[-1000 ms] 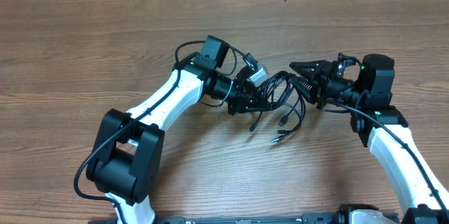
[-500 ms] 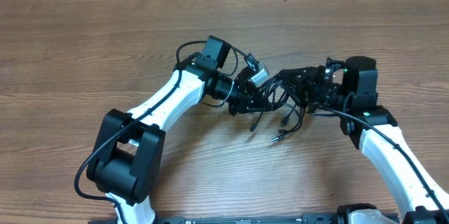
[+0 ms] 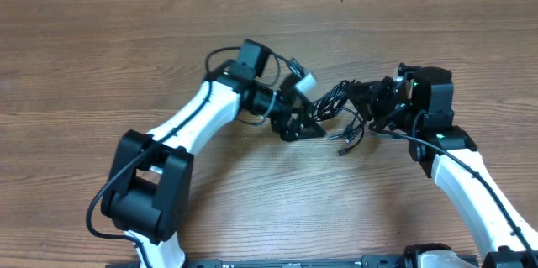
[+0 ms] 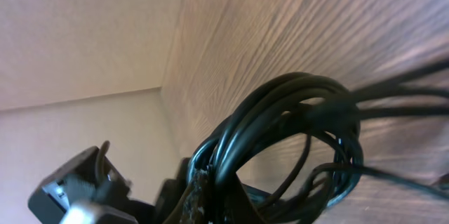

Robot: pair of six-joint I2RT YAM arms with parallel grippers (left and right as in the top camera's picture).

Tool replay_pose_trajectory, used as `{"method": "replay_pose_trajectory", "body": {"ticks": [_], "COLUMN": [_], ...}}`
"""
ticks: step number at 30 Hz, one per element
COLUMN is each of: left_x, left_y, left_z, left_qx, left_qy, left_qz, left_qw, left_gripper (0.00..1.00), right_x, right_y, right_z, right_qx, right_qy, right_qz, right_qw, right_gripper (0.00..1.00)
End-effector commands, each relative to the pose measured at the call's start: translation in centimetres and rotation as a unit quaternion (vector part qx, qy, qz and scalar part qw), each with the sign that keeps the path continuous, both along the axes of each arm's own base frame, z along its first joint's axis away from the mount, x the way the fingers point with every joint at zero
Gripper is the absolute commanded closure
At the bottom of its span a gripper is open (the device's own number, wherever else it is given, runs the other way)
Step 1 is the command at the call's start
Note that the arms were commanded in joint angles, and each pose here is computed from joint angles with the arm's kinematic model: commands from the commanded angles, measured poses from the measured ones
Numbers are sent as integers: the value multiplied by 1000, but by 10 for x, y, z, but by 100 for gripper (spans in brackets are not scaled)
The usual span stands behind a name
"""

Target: Untangle cables

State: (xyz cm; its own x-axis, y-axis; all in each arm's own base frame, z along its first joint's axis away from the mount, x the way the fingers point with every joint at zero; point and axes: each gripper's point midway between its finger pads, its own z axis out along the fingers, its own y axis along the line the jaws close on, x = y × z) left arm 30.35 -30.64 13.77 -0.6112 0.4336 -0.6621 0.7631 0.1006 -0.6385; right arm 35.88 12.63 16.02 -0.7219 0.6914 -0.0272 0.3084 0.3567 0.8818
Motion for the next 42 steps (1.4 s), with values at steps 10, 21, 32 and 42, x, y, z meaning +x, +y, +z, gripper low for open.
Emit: {"method": "replay_pose_trajectory", "body": {"ticks": [10,21,32,42], "left_x": [26,26,37,45], "left_y": [16,3,-12,-10], "left_z": [24,14,-13,-17], "left_qx": [-28,3,92,110], "left_qy": [19,-11,-88,-102], "left_qz": [41,41,70,86], "left_qw": [999,999,989,985], "left_gripper": [0,3,18,69], "right_x": [4,-1,-8,-11], "right_y": [4,7,16,17], "right_z": [22,21,26,27], "right_qx": [-15,-6,15,-9], "right_qy": [-84,-77,-80,-114], "right_qz": [59,72,100,128], "right_qw": [995,994,992,985], "right_gripper": [96,96,96,96]}}
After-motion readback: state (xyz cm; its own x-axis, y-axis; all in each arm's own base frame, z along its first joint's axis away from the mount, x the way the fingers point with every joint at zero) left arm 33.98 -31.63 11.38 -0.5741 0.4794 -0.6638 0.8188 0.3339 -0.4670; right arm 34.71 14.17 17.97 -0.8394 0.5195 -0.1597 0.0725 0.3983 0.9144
